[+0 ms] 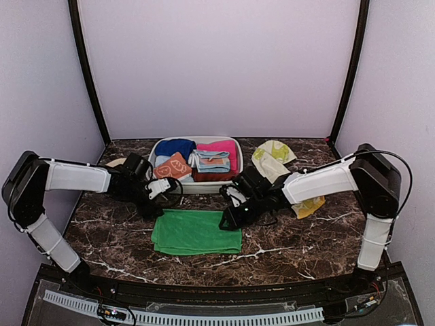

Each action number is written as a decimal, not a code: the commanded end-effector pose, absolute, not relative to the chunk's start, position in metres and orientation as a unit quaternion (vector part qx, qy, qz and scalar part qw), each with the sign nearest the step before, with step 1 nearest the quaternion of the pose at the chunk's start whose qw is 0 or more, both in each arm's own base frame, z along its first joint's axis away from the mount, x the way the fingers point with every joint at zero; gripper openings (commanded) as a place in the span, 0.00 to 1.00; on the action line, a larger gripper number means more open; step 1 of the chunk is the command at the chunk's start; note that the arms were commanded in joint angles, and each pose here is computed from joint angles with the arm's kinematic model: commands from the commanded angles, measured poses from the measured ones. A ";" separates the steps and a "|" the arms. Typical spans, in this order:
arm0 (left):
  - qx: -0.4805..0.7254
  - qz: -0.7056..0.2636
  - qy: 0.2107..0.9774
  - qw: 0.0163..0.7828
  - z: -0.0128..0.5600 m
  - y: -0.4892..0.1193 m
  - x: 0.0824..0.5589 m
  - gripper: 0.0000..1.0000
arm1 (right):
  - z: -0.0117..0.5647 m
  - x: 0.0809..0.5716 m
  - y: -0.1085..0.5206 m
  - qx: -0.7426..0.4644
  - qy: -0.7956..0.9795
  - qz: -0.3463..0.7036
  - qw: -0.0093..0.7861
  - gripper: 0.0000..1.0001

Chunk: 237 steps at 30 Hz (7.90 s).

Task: Roll the towels
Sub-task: Smooth out the towel at the center of the board, then rotate the towel at the center of the board, then roll the towel at the center of the board.

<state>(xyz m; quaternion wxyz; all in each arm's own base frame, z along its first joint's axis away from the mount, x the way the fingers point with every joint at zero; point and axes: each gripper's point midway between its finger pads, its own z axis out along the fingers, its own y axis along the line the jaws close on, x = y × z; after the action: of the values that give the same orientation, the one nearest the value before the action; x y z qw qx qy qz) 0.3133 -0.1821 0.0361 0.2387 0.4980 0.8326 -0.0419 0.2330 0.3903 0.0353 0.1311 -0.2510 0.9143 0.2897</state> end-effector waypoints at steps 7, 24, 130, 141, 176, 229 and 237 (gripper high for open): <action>0.552 -0.088 0.786 0.264 0.094 -0.188 0.278 0.76 | 0.068 0.256 0.415 -0.286 0.895 0.315 0.136 0.34; 0.667 -0.060 0.726 0.158 0.015 -0.223 0.215 0.67 | -0.004 0.217 0.337 -0.234 0.926 0.277 0.103 0.28; 0.731 -0.102 0.648 0.185 0.052 -0.291 0.180 0.79 | 0.062 0.260 0.329 -0.250 0.896 0.217 0.295 0.59; 0.674 -0.131 0.698 0.203 0.066 -0.257 0.195 0.81 | 0.084 0.114 0.356 -0.543 0.731 0.157 0.381 0.70; 0.708 -0.215 0.646 0.189 0.108 -0.301 0.162 0.75 | 0.051 0.135 0.370 -0.389 0.832 0.365 0.151 0.00; 0.618 -0.271 0.733 0.081 0.018 -0.346 0.200 0.09 | 0.092 0.135 0.355 -0.561 0.722 0.181 0.363 0.53; 0.619 -0.264 0.736 0.071 0.008 -0.339 0.203 0.09 | 0.079 0.131 0.384 -0.664 0.623 0.011 0.413 0.49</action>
<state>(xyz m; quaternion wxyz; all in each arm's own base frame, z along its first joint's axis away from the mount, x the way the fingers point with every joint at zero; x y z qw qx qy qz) 0.2031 -0.3550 0.0303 0.1047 0.6221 0.7195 -0.2904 0.1046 0.3850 0.0709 0.3574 -0.6380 0.6704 0.1258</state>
